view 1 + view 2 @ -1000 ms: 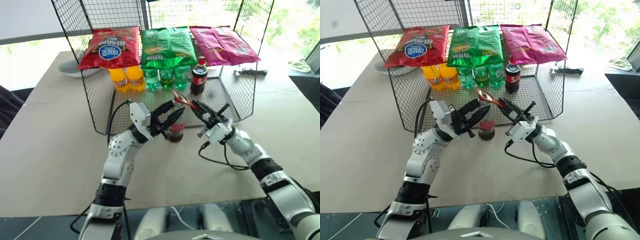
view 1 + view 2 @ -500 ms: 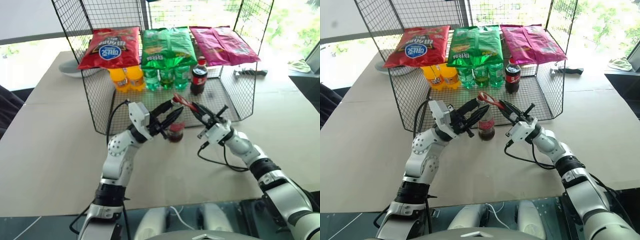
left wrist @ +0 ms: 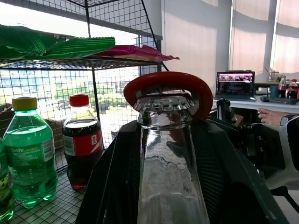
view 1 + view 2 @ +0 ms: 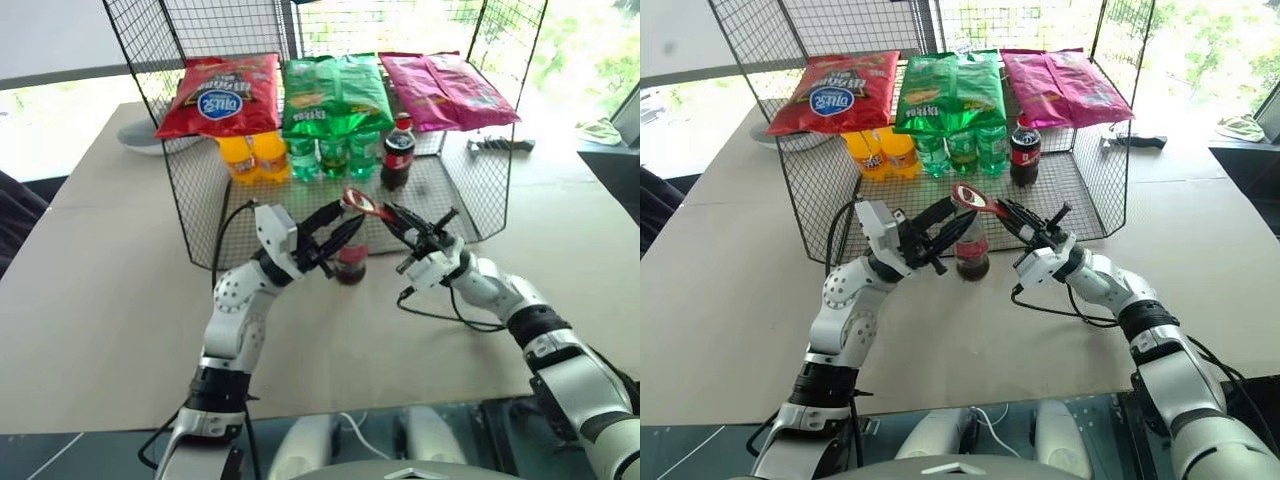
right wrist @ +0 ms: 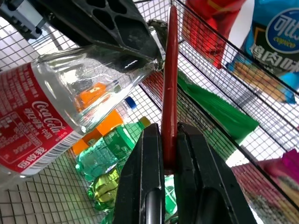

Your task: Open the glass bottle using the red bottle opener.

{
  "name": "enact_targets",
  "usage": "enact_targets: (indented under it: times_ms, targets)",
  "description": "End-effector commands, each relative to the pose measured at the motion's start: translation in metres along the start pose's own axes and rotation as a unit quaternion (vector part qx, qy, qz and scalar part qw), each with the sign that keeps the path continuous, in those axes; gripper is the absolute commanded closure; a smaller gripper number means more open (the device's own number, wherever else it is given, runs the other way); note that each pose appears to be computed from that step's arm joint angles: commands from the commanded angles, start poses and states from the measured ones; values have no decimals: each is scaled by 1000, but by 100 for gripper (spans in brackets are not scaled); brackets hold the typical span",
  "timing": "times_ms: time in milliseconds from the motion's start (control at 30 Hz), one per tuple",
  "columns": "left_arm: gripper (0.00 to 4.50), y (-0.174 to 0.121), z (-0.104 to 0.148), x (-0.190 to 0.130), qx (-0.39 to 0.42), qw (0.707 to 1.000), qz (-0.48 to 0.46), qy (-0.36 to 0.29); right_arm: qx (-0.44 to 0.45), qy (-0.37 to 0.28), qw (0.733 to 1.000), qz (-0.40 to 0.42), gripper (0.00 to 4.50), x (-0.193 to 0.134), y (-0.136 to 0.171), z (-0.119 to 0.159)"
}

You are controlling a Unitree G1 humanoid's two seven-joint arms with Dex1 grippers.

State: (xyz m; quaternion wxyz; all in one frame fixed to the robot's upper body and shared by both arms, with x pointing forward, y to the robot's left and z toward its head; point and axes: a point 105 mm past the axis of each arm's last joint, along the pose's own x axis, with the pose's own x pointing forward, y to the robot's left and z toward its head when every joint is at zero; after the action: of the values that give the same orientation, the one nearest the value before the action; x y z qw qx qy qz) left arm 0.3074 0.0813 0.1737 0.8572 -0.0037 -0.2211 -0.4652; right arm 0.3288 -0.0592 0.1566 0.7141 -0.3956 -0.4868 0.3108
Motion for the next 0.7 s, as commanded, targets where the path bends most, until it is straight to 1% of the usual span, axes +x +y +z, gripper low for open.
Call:
enact_targets:
  times_ms: [33, 367, 700]
  targets:
    - [301, -7, -19, 4, -17, 999, -17, 38, -23, -70, 994, 76, 450, 10, 21, 19]
    - [301, -9, -21, 6, -21, 999, -22, 37, -86, -68, 989, 95, 450, 6, -11, 2]
    - [301, -12, -23, 7, -26, 999, -24, 38, -140, -86, 981, 104, 450, 13, -41, 0]
